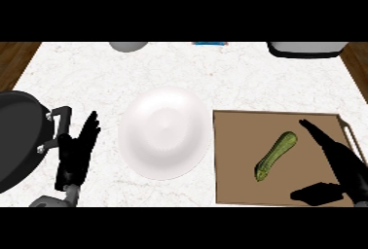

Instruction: Pick the squash from the tray and place it in the plate

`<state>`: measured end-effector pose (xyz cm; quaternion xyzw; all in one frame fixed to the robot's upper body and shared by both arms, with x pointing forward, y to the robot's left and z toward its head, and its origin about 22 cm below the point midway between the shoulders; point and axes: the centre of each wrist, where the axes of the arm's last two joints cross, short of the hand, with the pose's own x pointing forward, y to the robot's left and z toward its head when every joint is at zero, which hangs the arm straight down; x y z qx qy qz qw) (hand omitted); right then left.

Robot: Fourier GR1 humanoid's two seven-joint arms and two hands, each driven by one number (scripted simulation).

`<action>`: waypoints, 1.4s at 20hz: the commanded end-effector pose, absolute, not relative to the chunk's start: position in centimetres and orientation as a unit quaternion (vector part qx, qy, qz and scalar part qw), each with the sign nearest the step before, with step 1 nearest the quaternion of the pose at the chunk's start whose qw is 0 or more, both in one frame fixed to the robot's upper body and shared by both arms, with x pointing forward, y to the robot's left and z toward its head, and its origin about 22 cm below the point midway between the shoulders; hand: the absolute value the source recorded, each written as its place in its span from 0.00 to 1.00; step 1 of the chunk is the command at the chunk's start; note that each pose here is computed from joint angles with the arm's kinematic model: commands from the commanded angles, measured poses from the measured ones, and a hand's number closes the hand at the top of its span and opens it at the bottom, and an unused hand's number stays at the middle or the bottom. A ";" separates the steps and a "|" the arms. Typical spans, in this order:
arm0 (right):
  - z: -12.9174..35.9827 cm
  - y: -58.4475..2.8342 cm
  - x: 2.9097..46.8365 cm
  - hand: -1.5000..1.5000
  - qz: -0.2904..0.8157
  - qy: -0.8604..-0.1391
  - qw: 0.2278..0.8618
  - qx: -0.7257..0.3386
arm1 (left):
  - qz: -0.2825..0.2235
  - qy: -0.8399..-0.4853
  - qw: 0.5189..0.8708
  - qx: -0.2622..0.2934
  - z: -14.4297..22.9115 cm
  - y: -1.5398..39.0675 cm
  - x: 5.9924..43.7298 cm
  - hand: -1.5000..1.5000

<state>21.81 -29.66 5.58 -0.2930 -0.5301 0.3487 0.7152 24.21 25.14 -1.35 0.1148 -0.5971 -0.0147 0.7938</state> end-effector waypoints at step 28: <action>0.4 -26.4 26.1 0.00 0.395 -0.455 0.756 -0.257 | -0.008 -0.593 0.797 0.117 -0.7 23.6 24.5 0.50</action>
